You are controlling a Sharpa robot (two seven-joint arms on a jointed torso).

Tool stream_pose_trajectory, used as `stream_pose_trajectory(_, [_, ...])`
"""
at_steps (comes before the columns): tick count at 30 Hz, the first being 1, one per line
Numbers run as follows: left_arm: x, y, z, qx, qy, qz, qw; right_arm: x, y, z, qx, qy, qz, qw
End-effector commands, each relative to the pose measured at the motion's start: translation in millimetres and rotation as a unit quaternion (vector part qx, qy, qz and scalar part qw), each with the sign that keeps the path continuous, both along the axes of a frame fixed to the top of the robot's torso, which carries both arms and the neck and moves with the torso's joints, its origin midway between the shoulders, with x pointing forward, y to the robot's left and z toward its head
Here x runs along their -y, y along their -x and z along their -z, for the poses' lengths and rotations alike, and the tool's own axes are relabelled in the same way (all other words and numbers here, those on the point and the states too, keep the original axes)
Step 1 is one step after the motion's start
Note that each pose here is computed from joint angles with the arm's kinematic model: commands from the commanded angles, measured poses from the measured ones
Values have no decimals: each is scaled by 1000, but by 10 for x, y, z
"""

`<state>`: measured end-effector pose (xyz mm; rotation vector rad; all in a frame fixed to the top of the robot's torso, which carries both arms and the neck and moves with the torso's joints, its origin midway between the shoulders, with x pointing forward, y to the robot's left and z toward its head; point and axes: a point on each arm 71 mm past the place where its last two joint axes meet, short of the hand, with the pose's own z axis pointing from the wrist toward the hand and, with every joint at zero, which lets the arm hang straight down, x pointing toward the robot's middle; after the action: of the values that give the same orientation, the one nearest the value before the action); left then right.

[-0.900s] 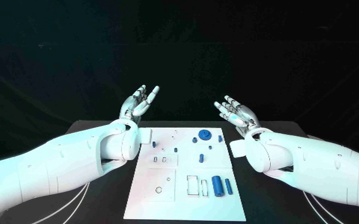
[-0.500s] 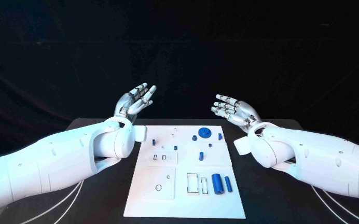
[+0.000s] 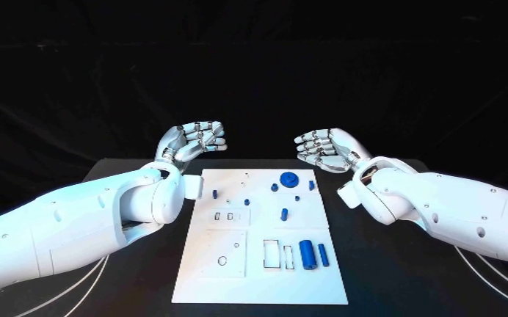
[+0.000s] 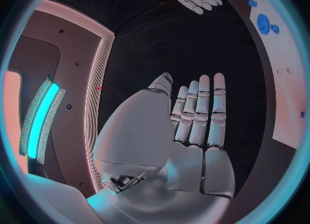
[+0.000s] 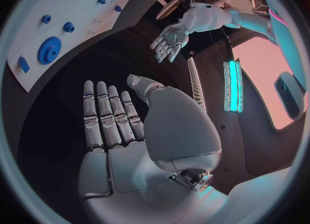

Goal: Assemble the parts on the task board

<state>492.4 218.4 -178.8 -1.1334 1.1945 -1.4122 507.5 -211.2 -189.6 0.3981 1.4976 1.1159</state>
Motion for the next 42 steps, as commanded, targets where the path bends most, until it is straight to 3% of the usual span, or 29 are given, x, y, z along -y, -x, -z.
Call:
stream_pose_trajectory(1, [40,52,-68,6,5,30,1000,-42,-19,-23,40,124,-26,991])
stream_pose_trajectory(5, [37,123,-126,7,10,42,999,-75,-62,-80,59,185,-36,980])
stream_pose_trajectory(12, [54,260,-213,6,21,67,998,-201,-130,-174,97,312,-54,944])
stream_pose_trajectory(20, [73,345,-263,5,28,81,996,-354,-166,-257,130,378,-56,915])
stream_pose_trajectory(31, [99,398,-317,6,34,92,995,-590,-174,-292,150,424,-69,890])
stream_pose_trajectory(42, [113,401,-327,6,35,95,995,-724,-183,-253,142,451,-77,878])
